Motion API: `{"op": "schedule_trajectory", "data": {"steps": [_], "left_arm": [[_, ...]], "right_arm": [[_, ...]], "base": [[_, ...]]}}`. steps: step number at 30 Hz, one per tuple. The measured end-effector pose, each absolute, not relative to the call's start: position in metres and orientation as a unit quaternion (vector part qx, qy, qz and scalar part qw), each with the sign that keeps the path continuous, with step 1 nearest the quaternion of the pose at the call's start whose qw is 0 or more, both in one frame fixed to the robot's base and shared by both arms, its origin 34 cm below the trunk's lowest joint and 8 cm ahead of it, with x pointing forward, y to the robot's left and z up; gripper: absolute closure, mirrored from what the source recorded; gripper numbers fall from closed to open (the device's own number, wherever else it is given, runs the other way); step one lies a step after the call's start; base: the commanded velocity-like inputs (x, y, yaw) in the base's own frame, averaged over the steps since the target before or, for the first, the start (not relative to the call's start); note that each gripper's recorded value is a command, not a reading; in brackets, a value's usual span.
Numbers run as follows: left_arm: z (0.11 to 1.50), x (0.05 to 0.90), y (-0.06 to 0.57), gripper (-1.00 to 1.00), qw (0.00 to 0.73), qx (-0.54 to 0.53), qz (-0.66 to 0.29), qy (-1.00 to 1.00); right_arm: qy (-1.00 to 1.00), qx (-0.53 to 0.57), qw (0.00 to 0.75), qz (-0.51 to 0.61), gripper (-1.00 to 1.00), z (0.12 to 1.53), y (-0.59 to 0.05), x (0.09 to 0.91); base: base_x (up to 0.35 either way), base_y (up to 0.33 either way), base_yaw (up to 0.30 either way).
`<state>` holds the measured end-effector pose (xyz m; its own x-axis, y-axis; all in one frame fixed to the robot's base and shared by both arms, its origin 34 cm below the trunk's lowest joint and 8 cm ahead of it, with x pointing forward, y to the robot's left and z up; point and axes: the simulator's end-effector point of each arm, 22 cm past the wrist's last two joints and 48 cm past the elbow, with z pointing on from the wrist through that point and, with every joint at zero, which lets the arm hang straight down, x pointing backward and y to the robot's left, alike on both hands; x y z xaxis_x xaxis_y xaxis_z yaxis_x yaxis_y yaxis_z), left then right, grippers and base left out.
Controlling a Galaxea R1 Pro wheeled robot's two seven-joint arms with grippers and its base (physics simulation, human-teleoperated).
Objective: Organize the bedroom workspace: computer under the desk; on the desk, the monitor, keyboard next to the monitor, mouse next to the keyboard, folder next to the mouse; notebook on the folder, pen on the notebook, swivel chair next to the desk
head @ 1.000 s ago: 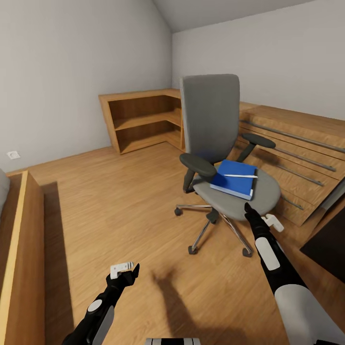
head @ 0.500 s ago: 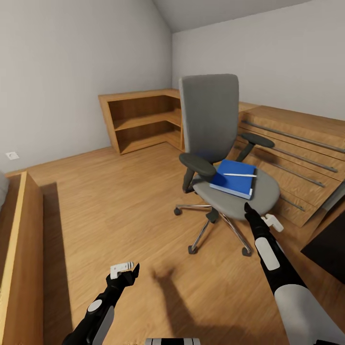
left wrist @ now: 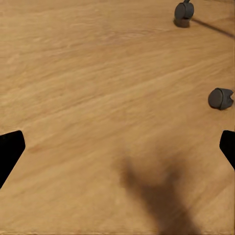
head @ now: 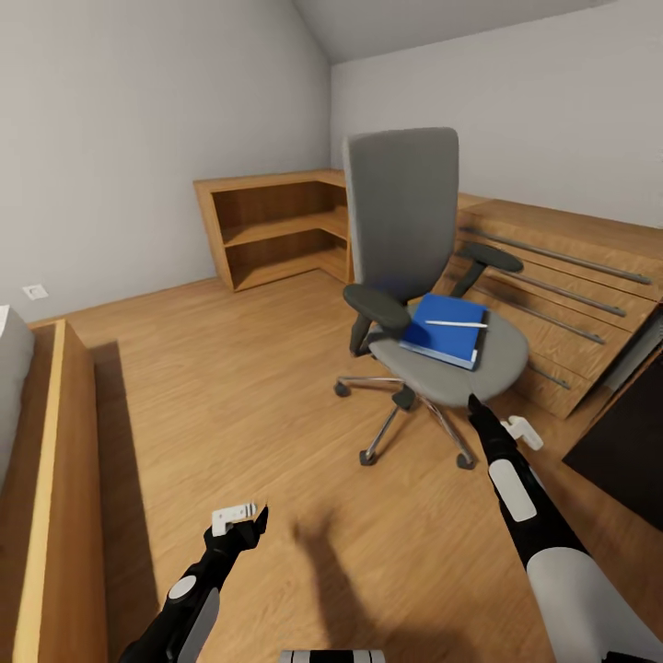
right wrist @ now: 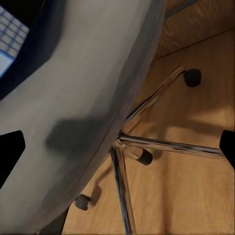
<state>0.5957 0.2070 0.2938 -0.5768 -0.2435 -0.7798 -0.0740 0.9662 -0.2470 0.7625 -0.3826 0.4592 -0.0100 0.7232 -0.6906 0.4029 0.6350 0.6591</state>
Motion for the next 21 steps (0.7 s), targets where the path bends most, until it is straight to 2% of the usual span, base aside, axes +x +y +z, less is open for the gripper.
{"op": "schedule_trajectory", "data": {"steps": [10,21], "left_arm": [[0.292,0.595,0.206,-1.0,0.449,-0.089,-0.095,0.884],[0.29,0.588,0.195,-1.0,0.44,-0.091,-0.101,0.887]], "right_arm": [[0.719,0.413,0.544,0.126,-1.0,0.421,-0.379,0.748],[0.764,0.405,0.49,0.11,-1.0,0.369,-0.36,0.719]], "base": [[-0.277,0.0,0.0],[-0.031,0.0,0.0]]}}
